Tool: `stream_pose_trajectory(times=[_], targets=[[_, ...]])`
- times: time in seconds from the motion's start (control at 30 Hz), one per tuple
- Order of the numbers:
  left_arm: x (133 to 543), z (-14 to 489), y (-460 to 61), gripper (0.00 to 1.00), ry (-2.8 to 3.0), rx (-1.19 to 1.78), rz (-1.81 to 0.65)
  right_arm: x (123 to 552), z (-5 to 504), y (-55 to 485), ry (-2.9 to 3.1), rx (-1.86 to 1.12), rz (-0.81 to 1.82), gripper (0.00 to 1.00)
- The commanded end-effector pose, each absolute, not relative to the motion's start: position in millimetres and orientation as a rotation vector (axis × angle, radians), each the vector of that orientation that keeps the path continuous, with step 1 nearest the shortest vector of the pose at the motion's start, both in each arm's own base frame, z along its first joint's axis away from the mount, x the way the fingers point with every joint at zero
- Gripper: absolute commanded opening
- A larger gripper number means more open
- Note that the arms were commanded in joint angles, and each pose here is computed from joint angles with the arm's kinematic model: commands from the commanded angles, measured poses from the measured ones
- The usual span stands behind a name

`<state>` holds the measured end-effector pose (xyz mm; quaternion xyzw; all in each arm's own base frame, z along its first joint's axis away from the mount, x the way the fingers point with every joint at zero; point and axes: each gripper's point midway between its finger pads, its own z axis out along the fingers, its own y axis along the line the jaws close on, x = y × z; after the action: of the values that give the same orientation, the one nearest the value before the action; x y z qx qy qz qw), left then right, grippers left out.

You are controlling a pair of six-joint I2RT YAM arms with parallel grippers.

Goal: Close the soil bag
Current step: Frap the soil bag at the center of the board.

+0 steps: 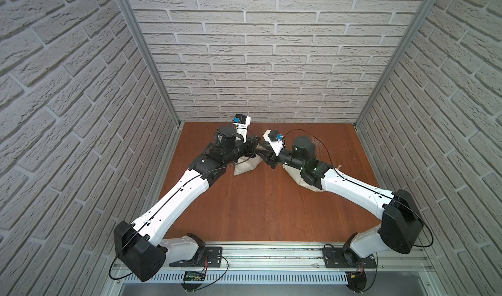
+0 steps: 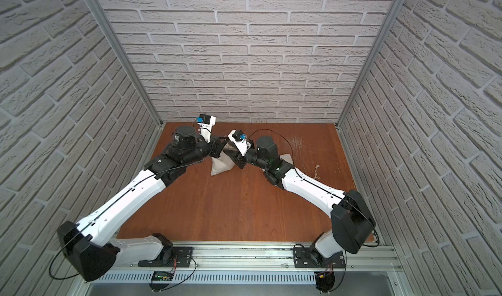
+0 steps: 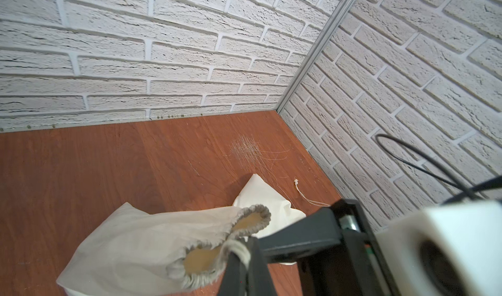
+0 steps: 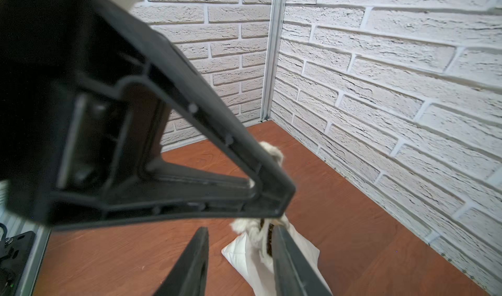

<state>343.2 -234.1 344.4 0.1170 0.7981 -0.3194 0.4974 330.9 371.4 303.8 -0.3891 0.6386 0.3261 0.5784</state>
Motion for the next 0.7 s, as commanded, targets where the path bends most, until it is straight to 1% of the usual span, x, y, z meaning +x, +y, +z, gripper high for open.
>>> stream_pose_trajectory(times=[0.0,0.13,0.2,0.27,0.33,0.4,0.47,0.57,0.67], targets=[[338.5,373.1,-231.9,0.00,1.854,0.281,-0.812,337.4,341.5,379.9,1.380,-0.852,0.799,0.39],[338.0,371.6,-231.7,0.00,1.860,0.280,-0.817,344.0,345.5,384.6,1.372,-0.837,0.807,0.35],[336.9,374.0,-230.6,0.00,1.854,0.279,-0.818,345.0,345.0,386.3,1.373,-0.840,0.811,0.31],[334.6,378.9,-229.5,0.00,1.843,0.276,-0.823,349.9,336.6,386.8,1.406,-0.838,0.802,0.26],[332.4,391.0,-225.9,0.00,1.818,0.260,-0.840,366.5,314.7,382.0,1.502,-0.813,0.748,0.21],[327.1,416.9,-217.3,0.00,1.764,0.237,-0.877,387.4,280.3,373.6,1.624,-0.793,0.677,0.16],[315.8,459.6,-203.5,0.00,1.676,0.225,-0.910,416.1,233.4,348.8,1.769,-0.728,0.563,0.13],[295.9,517.8,-183.1,0.00,1.568,0.215,-0.900,442.6,180.1,307.0,1.955,-0.621,0.424,0.14],[279.1,564.2,-160.9,0.00,1.482,0.183,-0.871,459.7,156.6,269.2,2.052,-0.539,0.261,0.17]])
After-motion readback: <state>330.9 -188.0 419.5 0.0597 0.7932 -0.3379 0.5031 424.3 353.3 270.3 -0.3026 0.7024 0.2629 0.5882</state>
